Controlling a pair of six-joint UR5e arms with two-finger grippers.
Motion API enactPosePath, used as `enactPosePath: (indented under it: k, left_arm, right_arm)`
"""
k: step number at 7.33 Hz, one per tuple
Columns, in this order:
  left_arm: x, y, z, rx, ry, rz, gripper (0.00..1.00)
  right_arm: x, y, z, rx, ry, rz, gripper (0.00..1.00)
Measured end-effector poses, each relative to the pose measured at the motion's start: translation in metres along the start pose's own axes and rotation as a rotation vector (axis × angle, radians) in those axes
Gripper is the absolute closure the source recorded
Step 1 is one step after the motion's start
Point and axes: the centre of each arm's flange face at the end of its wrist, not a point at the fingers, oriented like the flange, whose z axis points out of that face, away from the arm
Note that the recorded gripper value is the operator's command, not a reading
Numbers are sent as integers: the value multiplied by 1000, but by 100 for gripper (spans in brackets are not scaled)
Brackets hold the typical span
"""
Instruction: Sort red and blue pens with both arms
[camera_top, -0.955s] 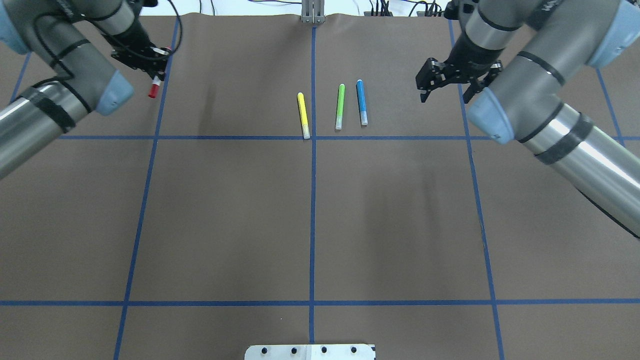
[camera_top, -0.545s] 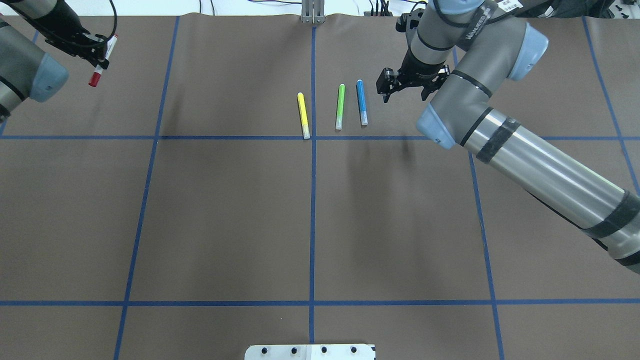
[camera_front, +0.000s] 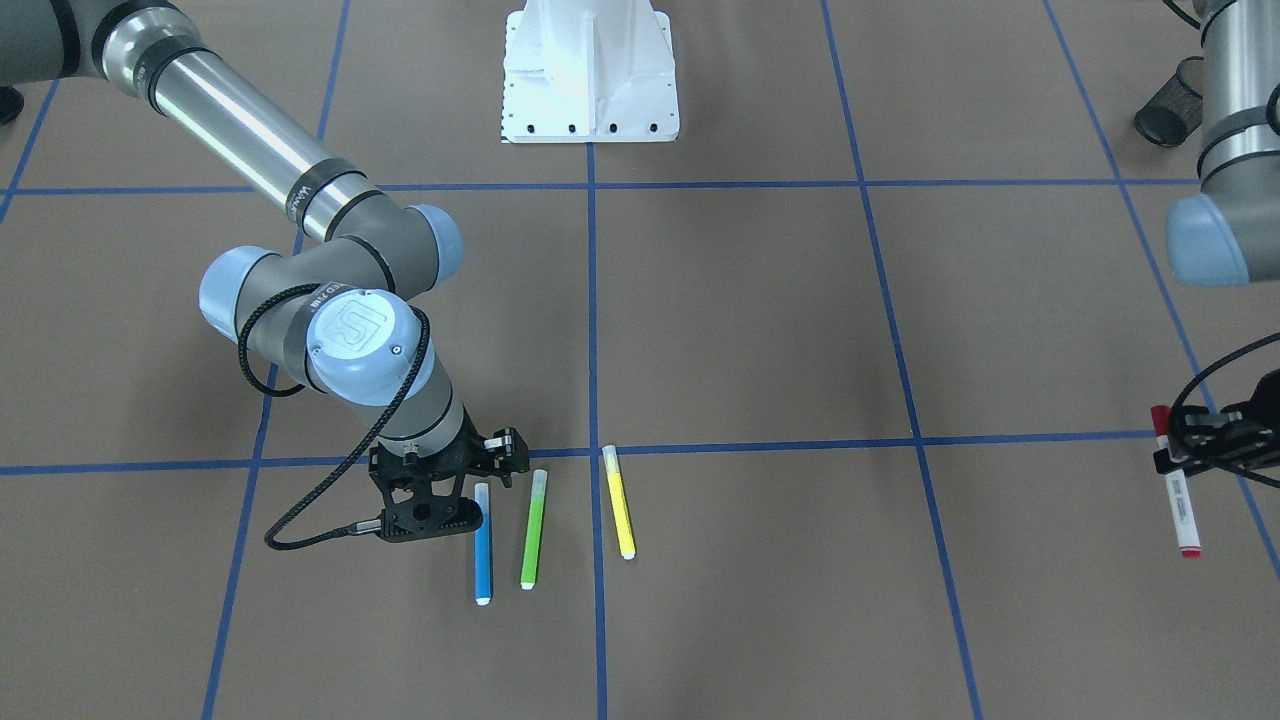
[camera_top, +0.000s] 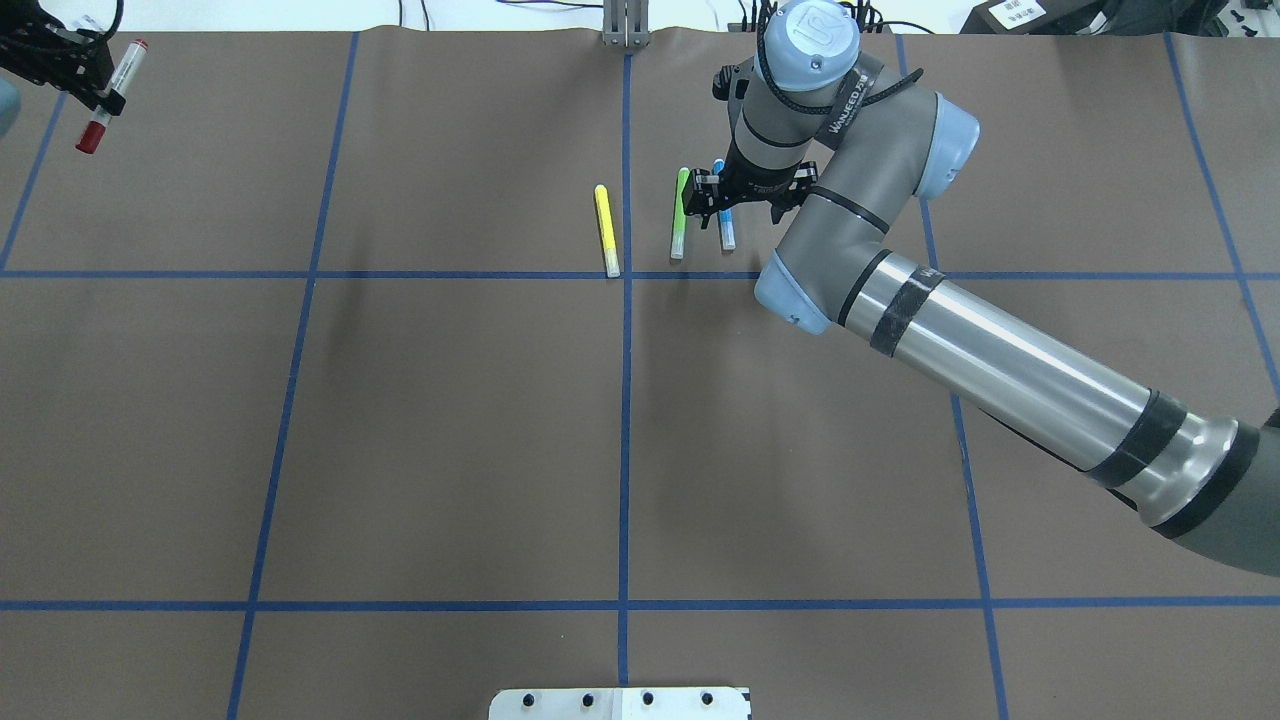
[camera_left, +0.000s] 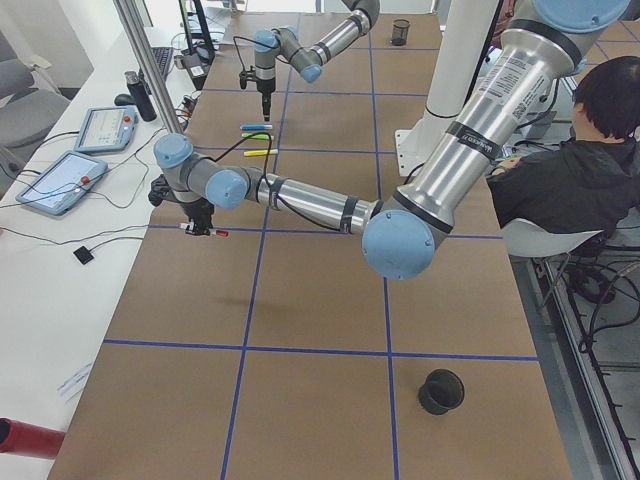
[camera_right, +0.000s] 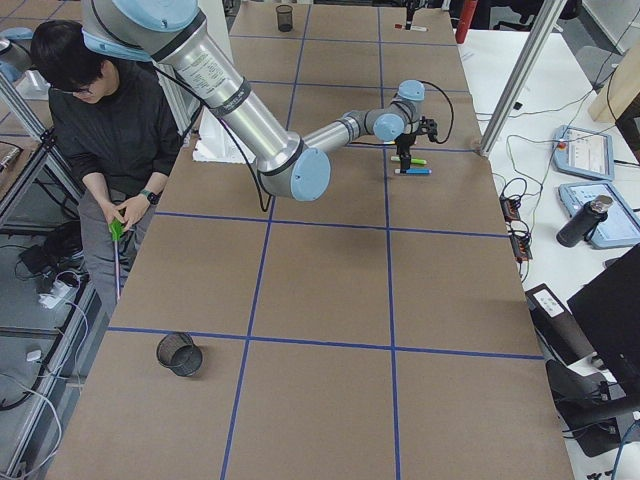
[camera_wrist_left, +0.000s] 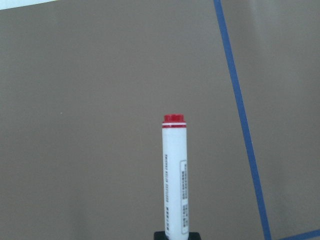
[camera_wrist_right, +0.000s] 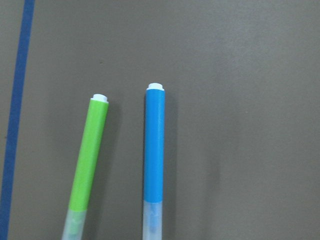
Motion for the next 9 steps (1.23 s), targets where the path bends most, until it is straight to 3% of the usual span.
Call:
enactPosePath:
  k: [3, 6, 9]
  left_arm:
    - [25, 35, -31, -6, 2, -3, 100]
    - [31, 38, -37, 1, 4, 6, 100]
    - [31, 39, -38, 2, 4, 7, 100]
  right_arm:
    - [-2, -1, 13, -5, 7, -1, 16]
    - [6, -5, 27, 9, 14, -2, 22]
    - [8, -10, 32, 23, 41, 2, 36]
